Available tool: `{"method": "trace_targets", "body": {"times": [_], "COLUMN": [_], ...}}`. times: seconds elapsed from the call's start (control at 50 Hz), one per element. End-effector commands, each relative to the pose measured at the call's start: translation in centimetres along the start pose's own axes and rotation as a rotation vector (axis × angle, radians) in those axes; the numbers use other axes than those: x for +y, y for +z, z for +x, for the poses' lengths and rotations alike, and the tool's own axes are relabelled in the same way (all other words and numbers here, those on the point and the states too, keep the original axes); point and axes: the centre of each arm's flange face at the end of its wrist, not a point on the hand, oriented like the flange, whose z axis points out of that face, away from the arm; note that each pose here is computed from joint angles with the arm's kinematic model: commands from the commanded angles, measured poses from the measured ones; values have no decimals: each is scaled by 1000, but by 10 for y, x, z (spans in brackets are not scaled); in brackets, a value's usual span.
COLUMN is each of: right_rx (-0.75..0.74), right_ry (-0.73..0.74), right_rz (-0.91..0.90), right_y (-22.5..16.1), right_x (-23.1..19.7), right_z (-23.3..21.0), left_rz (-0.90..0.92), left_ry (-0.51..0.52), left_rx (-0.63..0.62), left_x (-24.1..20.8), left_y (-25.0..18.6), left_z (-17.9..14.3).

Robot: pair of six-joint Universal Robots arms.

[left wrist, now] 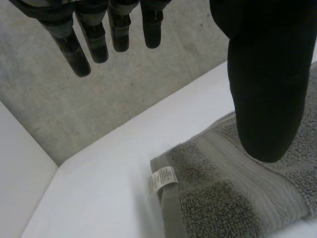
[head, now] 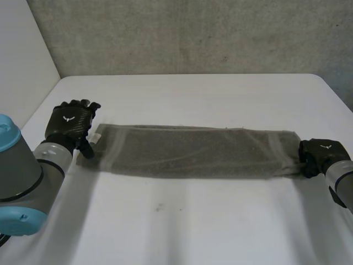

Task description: Fold the towel.

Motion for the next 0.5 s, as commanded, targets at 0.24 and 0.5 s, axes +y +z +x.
{"method": "trace_targets", "body": {"times": [0.24, 0.5], "right_rx": [262, 126], "right_ry": [-354, -399], "right_rz": [22, 366], "right_y": [17, -7], "right_x": [-21, -111], "right_z": [87, 10], "left_rz": [10, 15], "left_ry": [1, 2], "left_rx": [-1, -3], "left_x": [0, -2], "left_y": [-3, -3], "left_z": [1, 0]}}
